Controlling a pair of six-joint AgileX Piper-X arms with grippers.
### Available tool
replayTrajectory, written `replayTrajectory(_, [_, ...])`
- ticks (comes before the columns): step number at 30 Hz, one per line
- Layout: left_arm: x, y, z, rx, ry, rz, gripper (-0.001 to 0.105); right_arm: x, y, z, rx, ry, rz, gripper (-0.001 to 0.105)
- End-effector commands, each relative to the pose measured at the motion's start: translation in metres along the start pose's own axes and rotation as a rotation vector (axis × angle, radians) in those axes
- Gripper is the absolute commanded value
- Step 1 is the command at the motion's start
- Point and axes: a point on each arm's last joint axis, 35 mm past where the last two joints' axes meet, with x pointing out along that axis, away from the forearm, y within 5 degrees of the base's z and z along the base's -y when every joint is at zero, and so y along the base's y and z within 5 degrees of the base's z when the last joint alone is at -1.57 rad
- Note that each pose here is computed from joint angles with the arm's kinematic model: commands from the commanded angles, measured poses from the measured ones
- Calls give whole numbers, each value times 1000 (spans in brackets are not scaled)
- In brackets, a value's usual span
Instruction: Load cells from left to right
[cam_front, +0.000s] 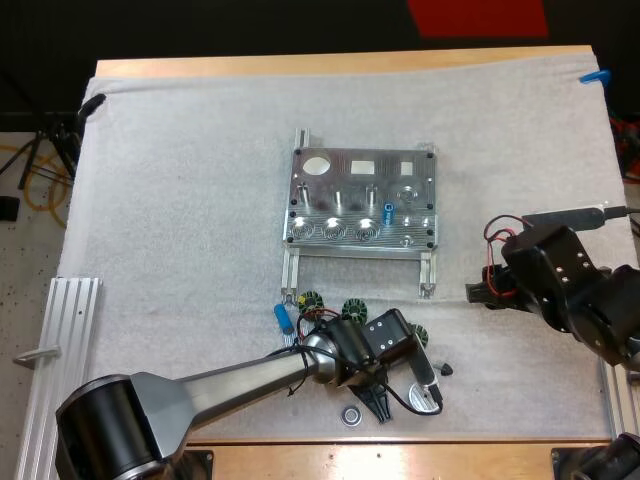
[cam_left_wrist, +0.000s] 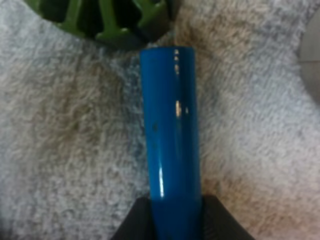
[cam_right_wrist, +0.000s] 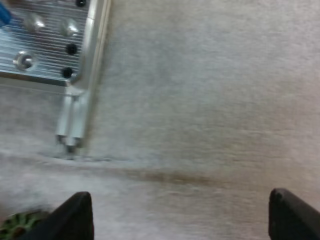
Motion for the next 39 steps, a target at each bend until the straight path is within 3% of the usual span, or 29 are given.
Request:
replayTrajectory(1, [-3,3,-4,29,22,77,0,-1,-2,1,4,-14,33,70])
replayTrajectory(4, [-21,6,-5,61,-25,145,0,-1,-6,3,33,-14,102,70])
replayTrajectory(9, [-68,8,-7,85,-183,173,0,-6,-24,11,110,-33,209,70])
replayTrajectory(16, [-124,12,-21,106,-368,208,0,-15,-42,20,85,-115,391,70])
replayTrajectory(20, [-157,14,-35,115,-486,217,0,-17,-41,21,31,-163,582,70])
replayTrajectory(24, [-183,16,-49,173,-577,234,0,-24,-35,24,-26,-241,833,70])
replayTrajectory(29, [-202,17,-61,249,-650,246,0,-29,-31,27,-56,-299,1001,70])
replayTrajectory(33, [-207,15,-65,316,-681,175,0,-31,-25,30,-86,-319,1069,70])
replayTrajectory(39, [-210,13,-62,324,-720,156,0,-26,-4,32,-140,-256,1139,70])
